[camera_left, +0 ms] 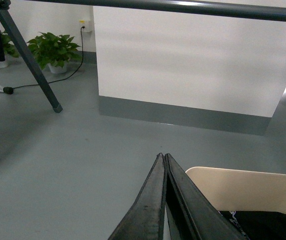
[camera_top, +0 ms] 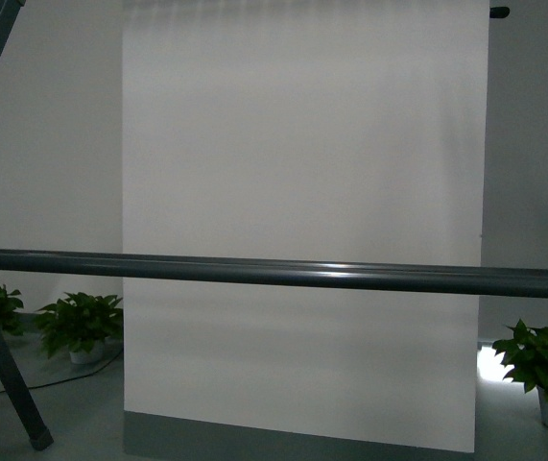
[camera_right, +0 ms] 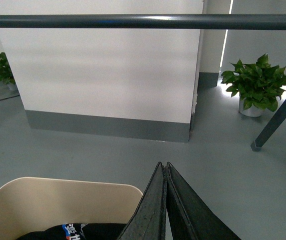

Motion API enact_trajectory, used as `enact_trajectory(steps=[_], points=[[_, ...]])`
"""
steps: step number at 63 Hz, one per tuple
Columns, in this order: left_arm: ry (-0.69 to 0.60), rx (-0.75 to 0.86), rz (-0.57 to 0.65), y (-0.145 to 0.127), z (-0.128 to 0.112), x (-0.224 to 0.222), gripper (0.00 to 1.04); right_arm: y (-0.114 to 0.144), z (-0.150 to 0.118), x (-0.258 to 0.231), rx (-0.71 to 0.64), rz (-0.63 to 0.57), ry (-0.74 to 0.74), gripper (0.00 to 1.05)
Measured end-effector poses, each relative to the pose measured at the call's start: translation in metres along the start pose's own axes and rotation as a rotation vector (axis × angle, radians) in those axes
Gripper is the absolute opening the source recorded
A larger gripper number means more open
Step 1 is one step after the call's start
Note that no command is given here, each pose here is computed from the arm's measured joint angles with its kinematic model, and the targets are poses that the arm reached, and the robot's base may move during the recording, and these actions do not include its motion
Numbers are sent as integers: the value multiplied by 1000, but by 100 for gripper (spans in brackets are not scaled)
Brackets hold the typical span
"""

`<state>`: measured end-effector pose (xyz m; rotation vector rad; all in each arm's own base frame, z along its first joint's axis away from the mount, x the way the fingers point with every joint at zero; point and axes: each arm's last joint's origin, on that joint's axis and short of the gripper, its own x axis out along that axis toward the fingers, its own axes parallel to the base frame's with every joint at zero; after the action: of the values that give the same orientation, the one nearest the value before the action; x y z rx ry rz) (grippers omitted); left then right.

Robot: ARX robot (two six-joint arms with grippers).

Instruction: Move hamper under clothes hanger

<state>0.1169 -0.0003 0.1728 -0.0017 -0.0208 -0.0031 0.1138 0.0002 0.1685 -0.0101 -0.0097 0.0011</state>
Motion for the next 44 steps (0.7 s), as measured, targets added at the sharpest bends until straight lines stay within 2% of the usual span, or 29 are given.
enact_trajectory(steps=[27,34,44], points=[[-1,0,0,0,0,-8,3,0,-5,-13,0,2,37,2],[31,0,-1,0,-4,-16,3,0,-3,-16,0,2,5,2],[7,0,0,0,-3,-20,3,0,-3,-16,0,2,7,2]])
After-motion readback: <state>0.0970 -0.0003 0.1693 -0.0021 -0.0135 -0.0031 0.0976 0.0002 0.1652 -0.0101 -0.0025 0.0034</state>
